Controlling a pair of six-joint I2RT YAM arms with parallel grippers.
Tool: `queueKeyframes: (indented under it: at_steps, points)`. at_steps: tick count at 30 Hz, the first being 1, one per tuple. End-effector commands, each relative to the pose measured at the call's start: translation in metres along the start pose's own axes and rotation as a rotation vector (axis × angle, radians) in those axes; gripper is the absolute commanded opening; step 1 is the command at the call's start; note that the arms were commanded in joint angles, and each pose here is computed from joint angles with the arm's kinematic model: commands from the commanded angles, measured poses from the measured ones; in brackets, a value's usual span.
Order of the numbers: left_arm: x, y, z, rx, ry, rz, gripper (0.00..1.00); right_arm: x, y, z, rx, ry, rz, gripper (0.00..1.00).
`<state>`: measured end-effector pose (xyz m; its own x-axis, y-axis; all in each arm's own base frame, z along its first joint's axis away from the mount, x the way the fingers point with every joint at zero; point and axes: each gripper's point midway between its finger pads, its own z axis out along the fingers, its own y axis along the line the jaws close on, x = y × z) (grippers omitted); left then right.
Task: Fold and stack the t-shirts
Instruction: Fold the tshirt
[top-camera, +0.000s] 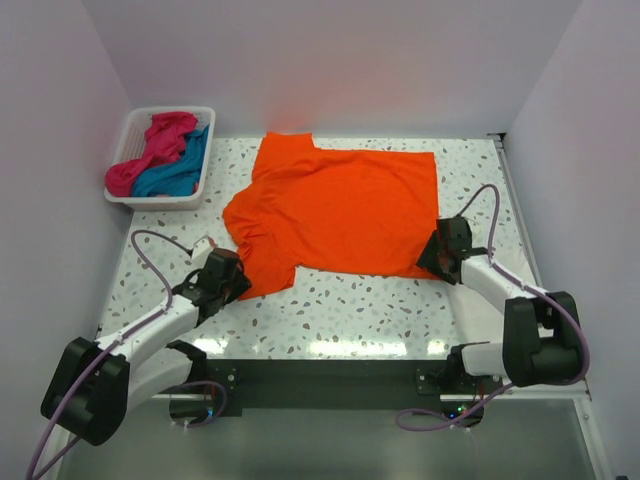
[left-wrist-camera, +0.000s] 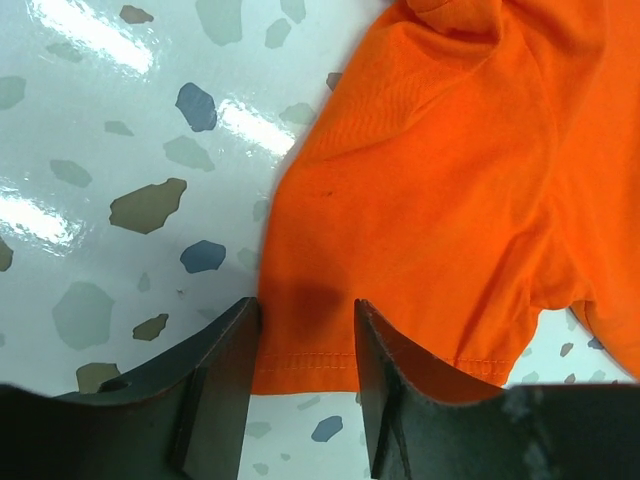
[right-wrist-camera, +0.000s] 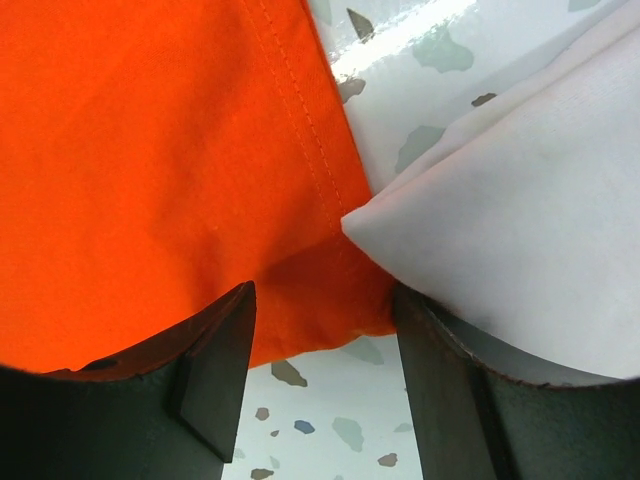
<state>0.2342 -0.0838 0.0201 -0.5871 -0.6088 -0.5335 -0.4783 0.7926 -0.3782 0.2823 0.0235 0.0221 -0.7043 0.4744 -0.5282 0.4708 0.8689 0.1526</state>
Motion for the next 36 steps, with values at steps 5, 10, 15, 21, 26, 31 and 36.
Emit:
queueKeyframes:
  at_steps: [5,10,15,21,26,31,36]
  points:
    - [0.011,0.012,0.006,-0.036,0.022,0.013,0.35,-0.004,0.019,-0.012,-0.129,-0.050,0.103,0.61]
    - [0.013,0.013,0.006,-0.036,0.026,0.020,0.20,0.007,0.007,-0.002,-0.079,-0.034,0.110,0.61]
    - [0.012,0.012,0.005,-0.036,0.028,0.033,0.10,0.003,0.005,-0.004,-0.060,-0.041,0.112,0.61]
    - [0.007,0.004,-0.006,0.008,0.023,0.022,0.00,0.007,-0.007,-0.007,0.003,-0.028,0.124,0.58]
    - [0.004,-0.004,-0.018,0.061,0.022,-0.005,0.00,0.014,-0.008,-0.003,0.019,0.014,0.122,0.46]
    - [0.002,-0.011,-0.031,0.115,0.026,-0.024,0.00,0.015,-0.007,-0.001,0.026,0.031,0.111,0.42]
    - [-0.004,-0.016,-0.047,0.157,0.015,-0.040,0.00,0.012,-0.006,-0.005,0.020,0.030,0.092,0.17]
